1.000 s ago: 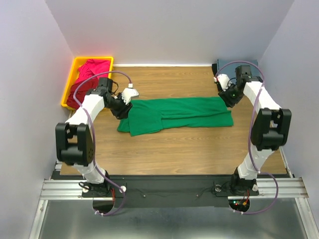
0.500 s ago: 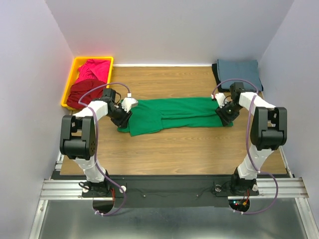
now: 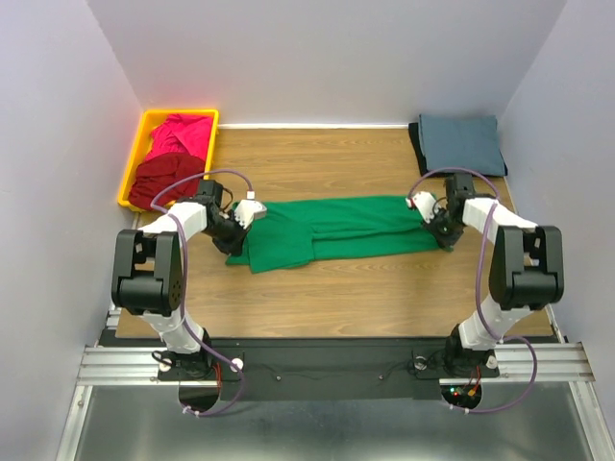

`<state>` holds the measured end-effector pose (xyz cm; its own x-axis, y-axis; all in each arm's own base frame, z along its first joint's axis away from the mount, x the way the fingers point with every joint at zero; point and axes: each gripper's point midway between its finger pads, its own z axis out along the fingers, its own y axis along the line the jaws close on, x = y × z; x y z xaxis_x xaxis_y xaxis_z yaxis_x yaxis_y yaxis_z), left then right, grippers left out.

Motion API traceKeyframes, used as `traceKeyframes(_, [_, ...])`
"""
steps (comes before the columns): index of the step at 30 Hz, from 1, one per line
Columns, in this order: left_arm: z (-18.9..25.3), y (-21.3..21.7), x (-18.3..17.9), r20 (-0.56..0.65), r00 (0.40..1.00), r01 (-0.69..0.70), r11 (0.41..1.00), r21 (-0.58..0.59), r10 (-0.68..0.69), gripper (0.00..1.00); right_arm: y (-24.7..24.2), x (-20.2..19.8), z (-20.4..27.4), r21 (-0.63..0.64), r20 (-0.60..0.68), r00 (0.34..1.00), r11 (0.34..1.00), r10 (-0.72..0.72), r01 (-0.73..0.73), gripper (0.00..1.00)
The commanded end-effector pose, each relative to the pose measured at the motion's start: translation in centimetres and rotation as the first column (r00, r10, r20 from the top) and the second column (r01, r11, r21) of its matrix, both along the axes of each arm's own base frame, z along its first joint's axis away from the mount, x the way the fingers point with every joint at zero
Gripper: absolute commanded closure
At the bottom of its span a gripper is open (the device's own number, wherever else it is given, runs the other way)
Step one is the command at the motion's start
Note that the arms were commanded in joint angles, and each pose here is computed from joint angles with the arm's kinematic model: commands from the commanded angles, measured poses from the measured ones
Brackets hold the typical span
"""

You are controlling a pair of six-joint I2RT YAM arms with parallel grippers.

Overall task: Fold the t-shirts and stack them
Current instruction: Fold the tshirt

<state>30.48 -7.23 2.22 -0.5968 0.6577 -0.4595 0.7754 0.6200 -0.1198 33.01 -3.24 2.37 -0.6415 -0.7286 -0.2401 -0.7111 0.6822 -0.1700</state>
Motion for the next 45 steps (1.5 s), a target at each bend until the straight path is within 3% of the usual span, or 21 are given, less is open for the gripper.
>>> traceKeyframes(1, [-0.4,0.8,-6.4,-0.171,0.985,0.037,0.999,0.02,-0.033,1.0,-1.2,-5.6,-0.8,-0.077,-0.12,0.991,0.994,0.067,-0.076,0.98])
traceKeyframes(5, [0.4,0.5,-8.1,-0.181,0.982,0.047,0.999,-0.003,-0.047,0.97,-1.7,-7.4,0.0,-0.108,-0.122,0.989,0.989,0.088,-0.102,0.93])
traceKeyframes(6, [0.8,0.4,-8.1,-0.168,0.985,0.05,0.999,-0.008,-0.051,0.73,-1.5,-7.6,0.5,-0.096,-0.121,0.989,0.991,0.086,-0.098,0.86])
traceKeyframes(7, [1.2,0.3,-8.0,-0.149,0.987,0.055,0.998,-0.014,-0.057,0.61,-1.4,-7.6,0.9,-0.091,-0.119,0.989,0.991,0.083,-0.094,0.78])
traceKeyframes(8, [1.8,0.2,-7.8,-0.122,0.99,0.066,0.997,-0.024,-0.069,0.56,-0.9,-6.7,1.9,-0.064,-0.089,0.992,0.994,0.084,-0.09,0.6])
traceKeyframes(10, [4.2,-0.3,-7.0,-0.031,0.993,0.111,0.993,-0.042,-0.112,0.51,0.5,-6.6,3.4,0.013,-0.089,0.993,0.997,0.077,-0.076,0.5])
traceKeyframes(13, [7.3,-0.5,-7.0,0.062,0.984,0.172,0.984,-0.045,-0.17,0.5,3.1,-4.2,8.6,0.161,-0.027,0.999,0.987,0.031,-0.026,0.5])
traceKeyframes(14, [7.7,-0.5,-7.2,0.073,0.979,0.196,0.98,-0.041,-0.192,0.5,3.9,-4.9,8.4,0.2,-0.058,0.997,0.979,0.044,-0.032,0.5])
traceKeyframes(18, [7.2,-1.1,-10.0,0.062,0.953,0.298,0.953,-0.049,-0.295,0.51,10.3,-4.4,12.2,0.466,-0.091,0.996,0.884,0.0,0.043,0.54])
traceKeyframes(21, [5.7,-1.9,-11.5,0.078,0.928,0.366,0.931,-0.019,-0.363,0.51,15.9,-4.7,12.1,0.566,-0.149,0.989,0.821,0.012,0.075,0.59])
traceKeyframes(26, [4.2,-3.0,-11.5,0.172,0.874,0.451,0.89,0.064,-0.455,0.51,24.0,-6.5,9.4,0.62,-0.253,0.965,0.778,0.071,0.105,0.6])
traceKeyframes(30, [3.8,-3.1,-11.4,0.218,0.838,0.494,0.865,0.091,-0.501,0.49,29.5,-7.0,8.8,0.681,-0.325,0.942,0.712,0.085,0.171,0.55])
traceKeyframes(38, [4.1,-4.0,-10.8,0.314,0.775,0.54,0.833,0.121,-0.548,0.43,34.5,-8.8,4.9,0.664,-0.471,0.878,0.689,0.084,0.29,0.52])
traceKeyframes(45, [3.5,-4.7,-11.3,0.281,0.76,0.579,0.807,0.117,-0.586,0.43,37.3,-10.1,3.2,0.651,-0.514,0.853,0.689,0.092,0.318,0.52])
